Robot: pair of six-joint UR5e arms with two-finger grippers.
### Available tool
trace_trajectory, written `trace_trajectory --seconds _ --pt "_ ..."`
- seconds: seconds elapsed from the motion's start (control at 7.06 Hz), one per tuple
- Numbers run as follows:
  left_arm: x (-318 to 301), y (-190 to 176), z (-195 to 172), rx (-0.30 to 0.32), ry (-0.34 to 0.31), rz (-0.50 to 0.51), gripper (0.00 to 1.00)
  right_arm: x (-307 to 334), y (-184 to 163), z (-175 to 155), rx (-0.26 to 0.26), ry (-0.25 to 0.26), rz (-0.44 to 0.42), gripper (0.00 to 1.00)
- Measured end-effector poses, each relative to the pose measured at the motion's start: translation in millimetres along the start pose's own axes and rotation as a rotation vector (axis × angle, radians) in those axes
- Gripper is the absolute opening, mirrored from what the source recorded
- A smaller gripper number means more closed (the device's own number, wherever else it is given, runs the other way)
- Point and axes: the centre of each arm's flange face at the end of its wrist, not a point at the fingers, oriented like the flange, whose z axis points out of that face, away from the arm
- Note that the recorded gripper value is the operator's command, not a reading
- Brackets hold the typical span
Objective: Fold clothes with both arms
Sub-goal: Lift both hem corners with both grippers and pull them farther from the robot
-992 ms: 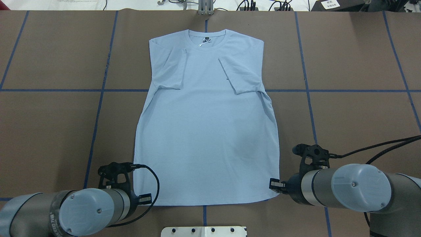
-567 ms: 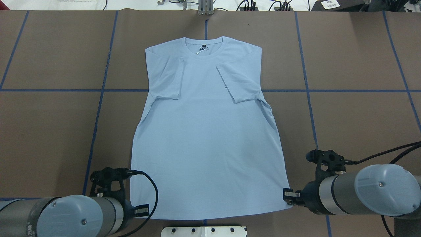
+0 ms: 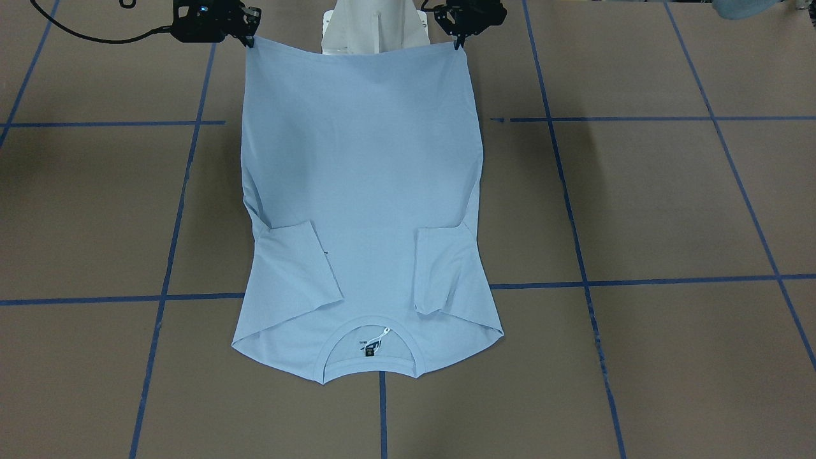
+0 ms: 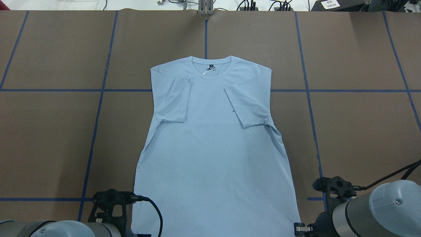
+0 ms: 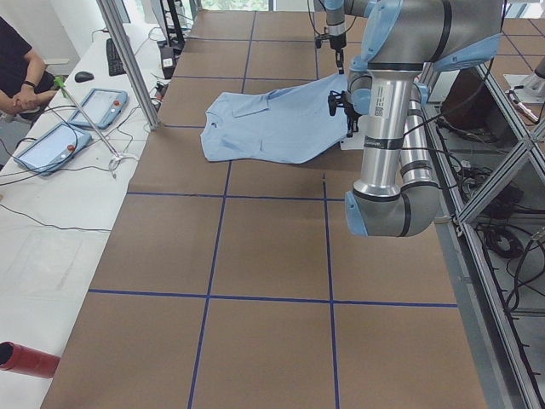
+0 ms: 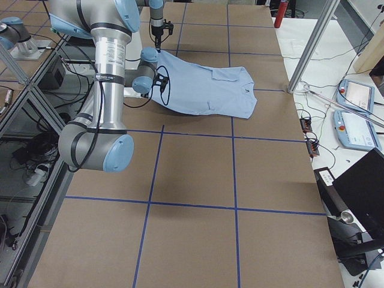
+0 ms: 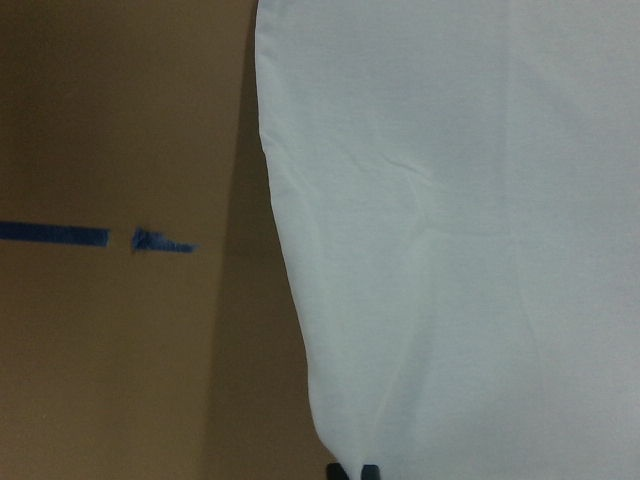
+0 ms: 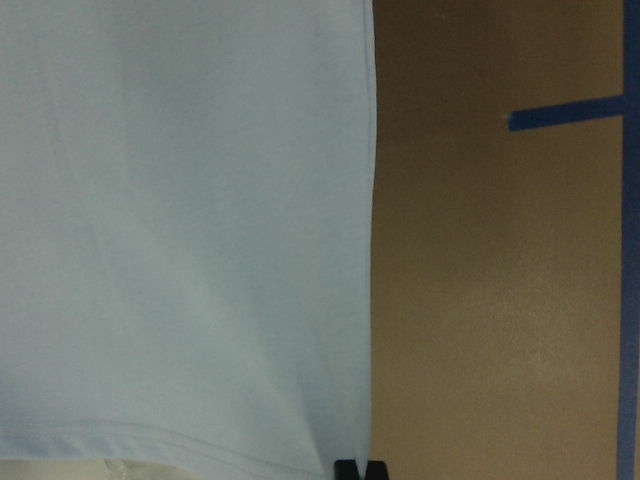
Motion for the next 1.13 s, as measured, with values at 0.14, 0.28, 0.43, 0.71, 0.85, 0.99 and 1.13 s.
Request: trace_trajectory --seconds 0.14,0.28,0.43,0.71,0.85,0.99,1.13 --pt "3.2 3.8 -5.9 -0.013 0.009 0.024 0.0 -0.7 0.3 -0.1 -0.001 -0.002 0.006 0.0" --pt "10.8 3.5 -6.9 -0.015 0.018 0.036 0.0 -2.2 -7.8 -2.7 0.018 -0.01 0.018 0.0" --pt "16.5 -4.0 -7.7 -0.001 0.024 0.049 0.0 -4.6 -22.5 -9.7 0.051 -0.028 0.039 0.0" --pt "12.3 -52.2 -24.1 0.084 0.031 0.08 0.0 -5.4 -60.7 -34.5 0.14 -0.07 0.093 0.0" --pt "7.3 -80.9 -35.8 0.131 0.031 0.087 0.0 -4.3 -81.7 -47.8 0.187 -0.09 0.123 0.0" --pt "3.8 -109.6 -43.7 0.167 0.024 0.09 0.0 -6.8 -107.3 -58.6 0.238 -0.111 0.156 0.0" --pt "6.3 -141.3 -44.9 0.198 0.007 0.086 0.0 -11.6 -137.1 -69.7 0.292 -0.134 0.191 0.0"
